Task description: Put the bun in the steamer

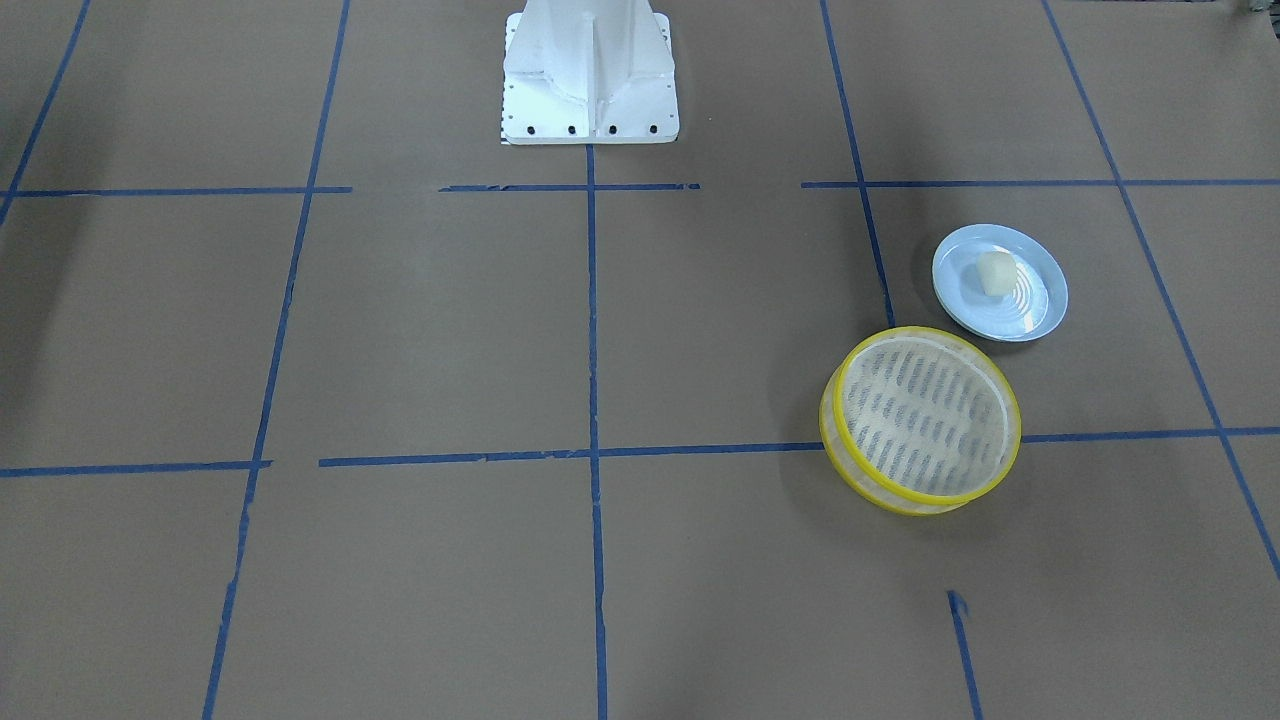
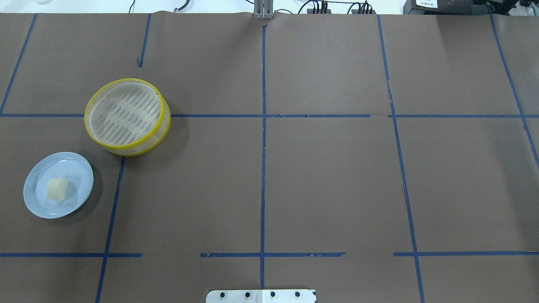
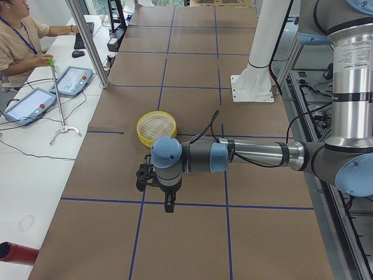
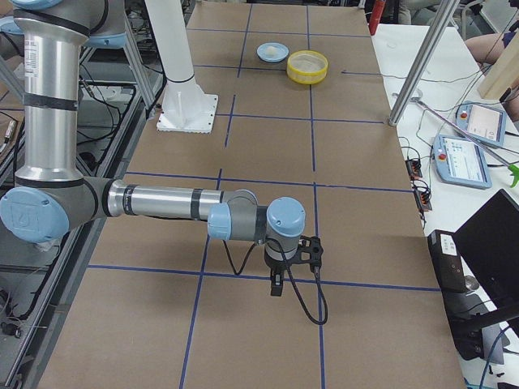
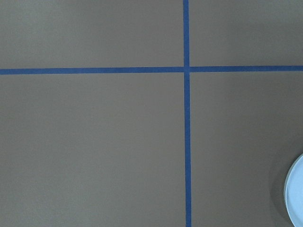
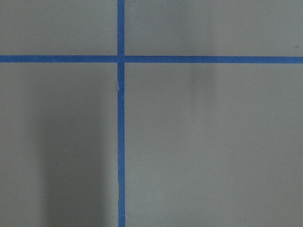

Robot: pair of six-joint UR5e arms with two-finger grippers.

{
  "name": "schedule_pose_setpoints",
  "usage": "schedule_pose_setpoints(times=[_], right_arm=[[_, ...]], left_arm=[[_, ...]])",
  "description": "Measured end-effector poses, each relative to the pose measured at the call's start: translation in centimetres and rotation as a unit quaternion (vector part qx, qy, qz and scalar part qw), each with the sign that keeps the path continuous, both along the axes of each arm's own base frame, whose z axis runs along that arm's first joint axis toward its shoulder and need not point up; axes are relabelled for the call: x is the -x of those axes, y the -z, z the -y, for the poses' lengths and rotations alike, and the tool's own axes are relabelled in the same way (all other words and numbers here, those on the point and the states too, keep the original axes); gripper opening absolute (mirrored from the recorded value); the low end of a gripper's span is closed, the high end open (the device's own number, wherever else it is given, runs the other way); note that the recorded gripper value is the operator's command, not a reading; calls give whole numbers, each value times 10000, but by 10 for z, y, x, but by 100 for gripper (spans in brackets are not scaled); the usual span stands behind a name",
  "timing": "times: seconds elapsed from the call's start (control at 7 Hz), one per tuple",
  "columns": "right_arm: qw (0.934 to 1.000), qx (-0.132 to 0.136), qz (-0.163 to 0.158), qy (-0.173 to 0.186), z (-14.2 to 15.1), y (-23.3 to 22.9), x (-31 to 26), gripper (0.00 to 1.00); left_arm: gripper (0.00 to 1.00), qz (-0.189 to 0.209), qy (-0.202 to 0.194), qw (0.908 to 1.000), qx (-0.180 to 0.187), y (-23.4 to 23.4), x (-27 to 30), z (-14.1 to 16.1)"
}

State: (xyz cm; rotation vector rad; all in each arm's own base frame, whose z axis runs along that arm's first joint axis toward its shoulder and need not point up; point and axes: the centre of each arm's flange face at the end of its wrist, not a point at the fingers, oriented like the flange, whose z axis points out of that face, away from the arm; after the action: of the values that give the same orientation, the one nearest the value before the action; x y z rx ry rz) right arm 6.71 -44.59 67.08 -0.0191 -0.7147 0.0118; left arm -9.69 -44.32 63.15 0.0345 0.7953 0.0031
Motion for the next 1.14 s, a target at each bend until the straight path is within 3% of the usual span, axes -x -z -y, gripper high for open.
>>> schedule_pose_setpoints(times=[0.71, 1.14], right_arm=[[10000, 0, 0, 0, 0, 0, 0, 100], [10000, 0, 0, 0, 0, 0, 0, 100]], left_arm=[[100, -94, 13, 10000, 18, 4, -1, -2], [100, -57, -36, 9983, -572, 10, -7, 9]])
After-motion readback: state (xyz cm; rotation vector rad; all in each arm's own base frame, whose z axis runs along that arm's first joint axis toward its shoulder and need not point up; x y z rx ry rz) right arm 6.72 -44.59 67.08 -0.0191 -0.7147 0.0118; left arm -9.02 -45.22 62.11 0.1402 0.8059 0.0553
